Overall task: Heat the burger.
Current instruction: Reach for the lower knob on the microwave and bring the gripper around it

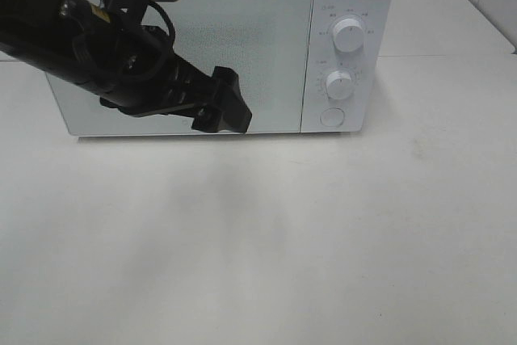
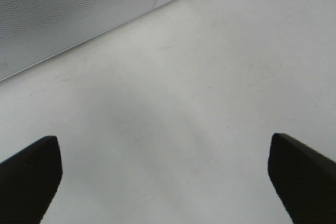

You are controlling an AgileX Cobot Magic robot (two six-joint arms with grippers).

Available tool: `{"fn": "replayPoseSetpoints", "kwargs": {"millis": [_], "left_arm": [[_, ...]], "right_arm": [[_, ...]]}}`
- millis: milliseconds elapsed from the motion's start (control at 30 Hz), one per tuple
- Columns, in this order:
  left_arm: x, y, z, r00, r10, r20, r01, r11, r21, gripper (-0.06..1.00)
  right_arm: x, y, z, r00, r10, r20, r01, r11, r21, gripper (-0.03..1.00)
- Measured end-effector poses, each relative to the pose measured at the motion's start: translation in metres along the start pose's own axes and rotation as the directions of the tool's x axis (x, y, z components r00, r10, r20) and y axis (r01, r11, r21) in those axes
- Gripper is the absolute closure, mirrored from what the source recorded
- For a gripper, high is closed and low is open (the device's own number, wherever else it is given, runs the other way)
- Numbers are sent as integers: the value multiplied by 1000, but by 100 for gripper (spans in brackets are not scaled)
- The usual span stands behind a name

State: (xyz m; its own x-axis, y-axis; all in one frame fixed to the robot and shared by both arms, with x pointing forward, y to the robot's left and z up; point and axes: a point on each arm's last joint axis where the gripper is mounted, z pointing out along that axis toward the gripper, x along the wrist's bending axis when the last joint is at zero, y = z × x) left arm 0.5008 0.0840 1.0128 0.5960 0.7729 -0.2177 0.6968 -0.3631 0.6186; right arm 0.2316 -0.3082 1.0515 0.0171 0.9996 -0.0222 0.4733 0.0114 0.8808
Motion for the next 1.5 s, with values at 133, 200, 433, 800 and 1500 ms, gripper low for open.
{"fn": "replayPoseSetpoints", "kwargs": {"millis": [133, 200, 433, 800, 1500], "left_arm": [[-4, -2, -18, 999, 43, 13, -43, 998, 36, -4], [-4, -4, -24, 999, 51, 16, -52, 997, 62, -4], [18, -15, -44, 1000, -28, 4, 26, 978, 206, -4], [81, -27, -104, 970, -205, -130, 231, 944, 238, -4], [96, -104, -192, 811, -412, -414, 501, 855, 131, -4]], "right_arm": [[0, 0, 0, 1000, 0, -1, 0, 1000, 0, 21], [0, 0, 0, 1000, 0, -1, 0, 1000, 0, 21], [0, 0, 0, 1000, 0, -1, 0, 1000, 0, 21], [0, 0, 0, 1000, 0, -1, 0, 1000, 0, 21], [0, 0, 0, 1000, 1, -2, -1, 1000, 0, 21]]}}
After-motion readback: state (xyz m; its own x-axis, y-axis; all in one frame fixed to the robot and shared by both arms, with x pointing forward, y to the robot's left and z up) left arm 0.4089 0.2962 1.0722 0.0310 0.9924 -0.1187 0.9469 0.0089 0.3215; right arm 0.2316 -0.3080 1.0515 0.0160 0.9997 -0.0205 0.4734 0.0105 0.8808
